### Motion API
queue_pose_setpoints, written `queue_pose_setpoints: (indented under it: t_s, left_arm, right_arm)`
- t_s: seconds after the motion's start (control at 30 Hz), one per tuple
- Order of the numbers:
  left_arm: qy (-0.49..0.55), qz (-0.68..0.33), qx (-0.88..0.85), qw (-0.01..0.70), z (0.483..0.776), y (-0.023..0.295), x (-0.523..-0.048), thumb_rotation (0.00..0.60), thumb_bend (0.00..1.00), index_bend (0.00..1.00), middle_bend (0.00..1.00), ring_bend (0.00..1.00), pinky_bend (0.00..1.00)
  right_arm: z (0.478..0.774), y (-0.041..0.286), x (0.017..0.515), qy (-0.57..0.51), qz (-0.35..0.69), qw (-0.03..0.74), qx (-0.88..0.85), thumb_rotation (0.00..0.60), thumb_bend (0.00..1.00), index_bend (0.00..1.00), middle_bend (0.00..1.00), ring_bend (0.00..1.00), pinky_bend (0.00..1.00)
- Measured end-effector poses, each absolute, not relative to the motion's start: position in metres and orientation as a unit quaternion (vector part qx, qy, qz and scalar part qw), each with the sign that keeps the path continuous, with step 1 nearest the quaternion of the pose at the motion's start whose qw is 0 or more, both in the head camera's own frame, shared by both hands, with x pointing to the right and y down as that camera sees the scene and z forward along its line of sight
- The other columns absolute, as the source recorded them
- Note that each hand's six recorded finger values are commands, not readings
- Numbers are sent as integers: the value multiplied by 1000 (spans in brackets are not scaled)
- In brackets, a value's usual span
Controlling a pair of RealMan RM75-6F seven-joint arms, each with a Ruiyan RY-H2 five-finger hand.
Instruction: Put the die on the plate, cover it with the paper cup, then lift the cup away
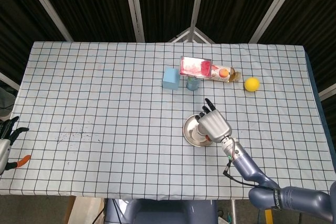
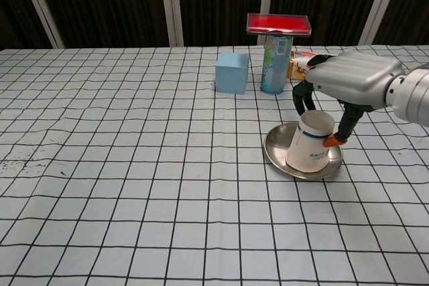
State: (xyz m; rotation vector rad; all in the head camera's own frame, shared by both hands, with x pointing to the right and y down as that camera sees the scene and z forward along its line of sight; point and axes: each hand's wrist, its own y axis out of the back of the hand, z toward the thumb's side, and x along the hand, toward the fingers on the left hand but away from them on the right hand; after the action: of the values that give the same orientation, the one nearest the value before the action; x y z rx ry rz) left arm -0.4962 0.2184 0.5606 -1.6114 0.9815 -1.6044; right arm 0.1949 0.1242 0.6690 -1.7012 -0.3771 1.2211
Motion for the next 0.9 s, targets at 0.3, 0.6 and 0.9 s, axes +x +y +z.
queue_pose_setpoints:
  t_s: [0.3,0.6,0.9]
  left_arm:
    - [374,-612,-616,326,560,218,-496,600,296,237,0,0,24]
    - [373,-612,-617,326,561,218,-496,600,297,238,0,0,24]
    - [372,-612,-617,326,561,218,-497,600,296,239,0,0,24]
  right_arm:
    - [667,127,186,-167,489,463,-721,600,329,560,471,231,0]
    - [672,129,170,-171,473,447,-740,600,328,560,471,231,0]
    - [676,126,157,-180,459,443,-749,600,328,560,471,231,0]
